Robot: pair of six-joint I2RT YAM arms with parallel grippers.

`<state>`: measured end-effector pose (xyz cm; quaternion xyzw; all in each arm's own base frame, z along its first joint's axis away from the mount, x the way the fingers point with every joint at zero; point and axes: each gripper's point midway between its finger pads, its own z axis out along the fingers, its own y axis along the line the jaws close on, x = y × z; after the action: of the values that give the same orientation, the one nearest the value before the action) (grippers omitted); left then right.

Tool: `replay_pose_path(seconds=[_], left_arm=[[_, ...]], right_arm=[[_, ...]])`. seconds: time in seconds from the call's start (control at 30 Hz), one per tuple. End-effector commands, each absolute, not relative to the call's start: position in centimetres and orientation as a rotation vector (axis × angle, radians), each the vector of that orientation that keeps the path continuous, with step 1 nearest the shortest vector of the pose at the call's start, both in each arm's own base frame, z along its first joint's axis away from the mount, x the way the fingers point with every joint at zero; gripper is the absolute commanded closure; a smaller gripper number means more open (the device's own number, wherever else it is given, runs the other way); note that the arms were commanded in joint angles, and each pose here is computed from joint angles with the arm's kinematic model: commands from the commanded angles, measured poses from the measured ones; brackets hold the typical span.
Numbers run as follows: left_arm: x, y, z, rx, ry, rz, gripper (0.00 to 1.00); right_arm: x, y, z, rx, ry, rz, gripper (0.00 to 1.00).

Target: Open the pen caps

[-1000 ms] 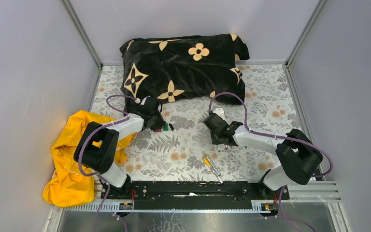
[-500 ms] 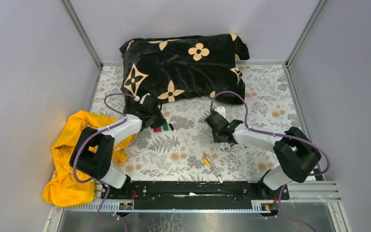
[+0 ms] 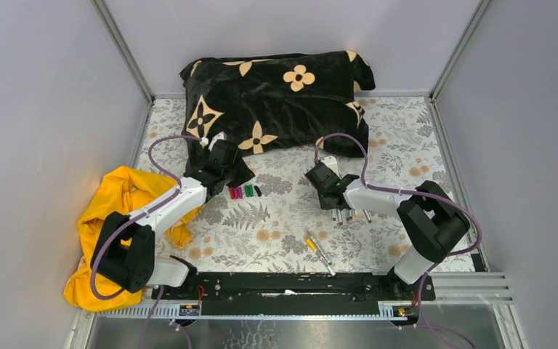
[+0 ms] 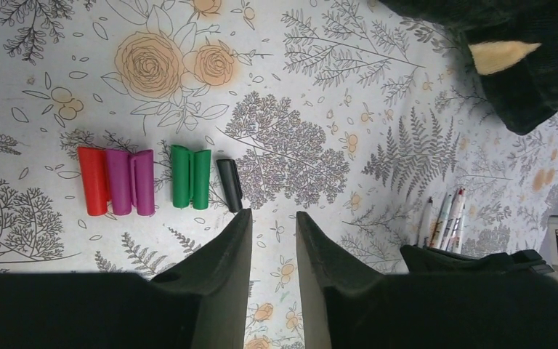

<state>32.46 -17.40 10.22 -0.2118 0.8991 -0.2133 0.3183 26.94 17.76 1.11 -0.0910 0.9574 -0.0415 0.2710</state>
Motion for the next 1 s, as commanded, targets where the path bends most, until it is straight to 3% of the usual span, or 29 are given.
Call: replay_pose_path(seconds=[0.0,0.43,0.7,0.8,0.97], left_arm=[[32.5,-17.5,11.5,-0.568,2.332,-0.568,0.65],[31.9,-17.9,12.2,-0.562,2.315,-0.604,0.65],[31.8,-18.1,13.0,-0.552,2.297,-0.619,0.65],[31.8,-18.4,13.3,-0.542,2.293,-0.644,0.55],[31.4,-19.1,13.7,-0.524,2.285,-0.700,0.50]], right_arm=[[27.8,17.2,1.1,-0.218,2.561,-0.164,0.75],[27.7,16.5,2.0,-0.192,2.545,-0.184,0.70],[27.9,17.1,5.8,-0.198,2.461,-0.100,0.68],[27.2,17.7,7.3,-0.240,2.456,-0.055,0.64],[24.7,18.8,8.2,-0.356,2.487,-0.021,0.60]])
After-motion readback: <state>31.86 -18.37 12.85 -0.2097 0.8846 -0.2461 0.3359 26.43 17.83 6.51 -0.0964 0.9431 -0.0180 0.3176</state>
